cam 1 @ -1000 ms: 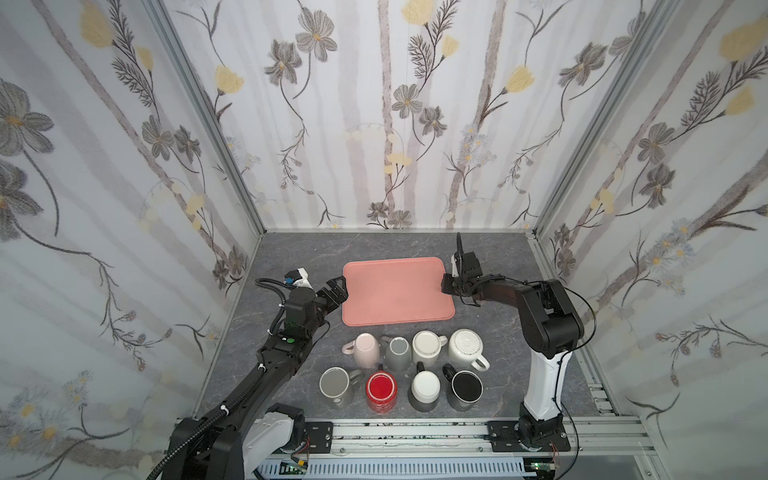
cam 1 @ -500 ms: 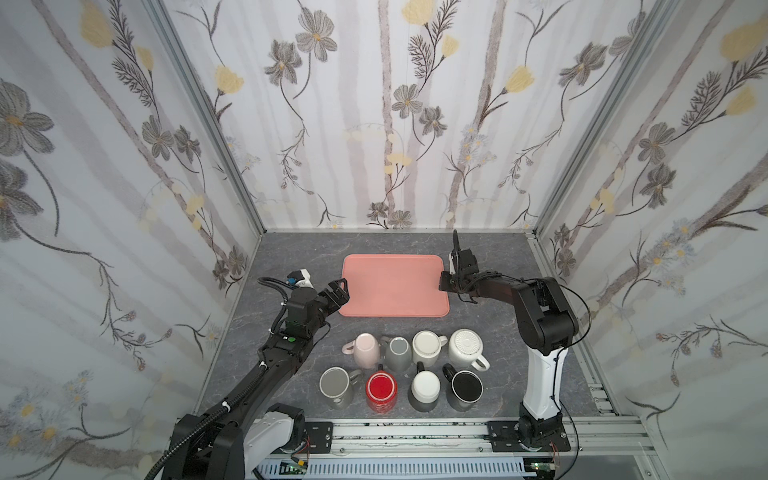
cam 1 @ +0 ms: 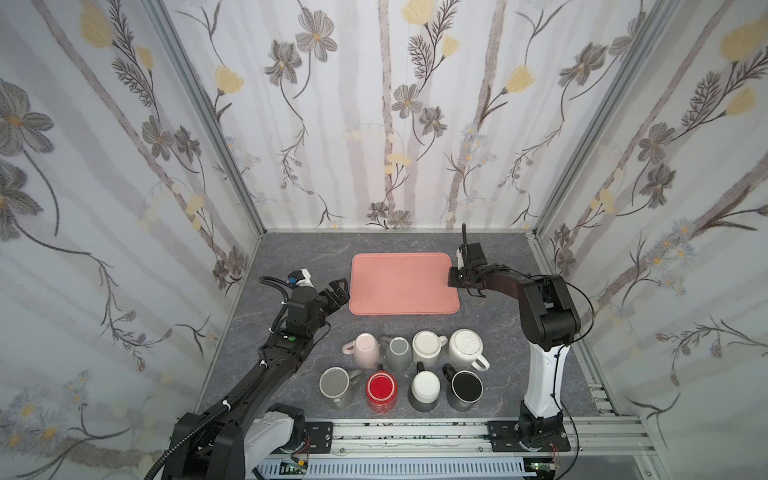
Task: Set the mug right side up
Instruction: 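Move the right gripper toward the upside-down white mug while the left arm shifts, then lower the right gripper and grasp the upside-down white mug's handle, then lift the white mug with the right gripper toward the left gripper, then grasp the mug handle with the left gripper while the right gripper releases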
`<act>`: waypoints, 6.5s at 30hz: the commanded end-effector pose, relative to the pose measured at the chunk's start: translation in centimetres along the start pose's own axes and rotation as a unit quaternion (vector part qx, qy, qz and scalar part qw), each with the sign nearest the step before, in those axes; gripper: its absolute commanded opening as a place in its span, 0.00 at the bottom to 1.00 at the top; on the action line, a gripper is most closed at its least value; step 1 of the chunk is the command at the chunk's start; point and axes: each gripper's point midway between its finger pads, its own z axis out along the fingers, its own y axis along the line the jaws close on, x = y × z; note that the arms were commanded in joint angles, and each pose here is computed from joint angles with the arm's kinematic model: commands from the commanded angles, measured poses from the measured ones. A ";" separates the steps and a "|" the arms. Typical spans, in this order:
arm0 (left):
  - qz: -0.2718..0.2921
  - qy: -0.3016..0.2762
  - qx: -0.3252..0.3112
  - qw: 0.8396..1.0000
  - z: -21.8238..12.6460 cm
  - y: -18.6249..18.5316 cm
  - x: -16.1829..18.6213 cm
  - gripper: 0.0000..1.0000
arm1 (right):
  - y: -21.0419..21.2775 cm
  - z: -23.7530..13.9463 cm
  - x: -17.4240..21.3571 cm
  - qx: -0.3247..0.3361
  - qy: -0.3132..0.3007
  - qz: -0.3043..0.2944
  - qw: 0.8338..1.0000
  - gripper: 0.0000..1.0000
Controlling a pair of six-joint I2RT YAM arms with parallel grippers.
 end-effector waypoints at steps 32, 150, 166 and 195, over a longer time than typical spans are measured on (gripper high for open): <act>0.032 0.054 0.105 0.993 -2.2 -5.1 3.3 1.00 | 2.0 -23.8 13.6 -0.035 0.021 0.052 0.998 0.85; -0.010 0.072 0.107 0.992 -1.3 -5.5 3.7 1.00 | 2.3 -24.2 14.9 0.064 0.067 -0.106 0.990 0.00; 0.003 0.066 0.276 0.959 -4.0 -14.0 0.7 0.91 | 20.3 -31.1 -1.1 -0.359 -0.248 -0.060 0.898 0.00; 0.018 0.031 0.506 0.862 -11.3 -20.6 -1.2 0.18 | 29.9 -36.8 1.9 -0.652 -0.179 -0.065 0.734 0.00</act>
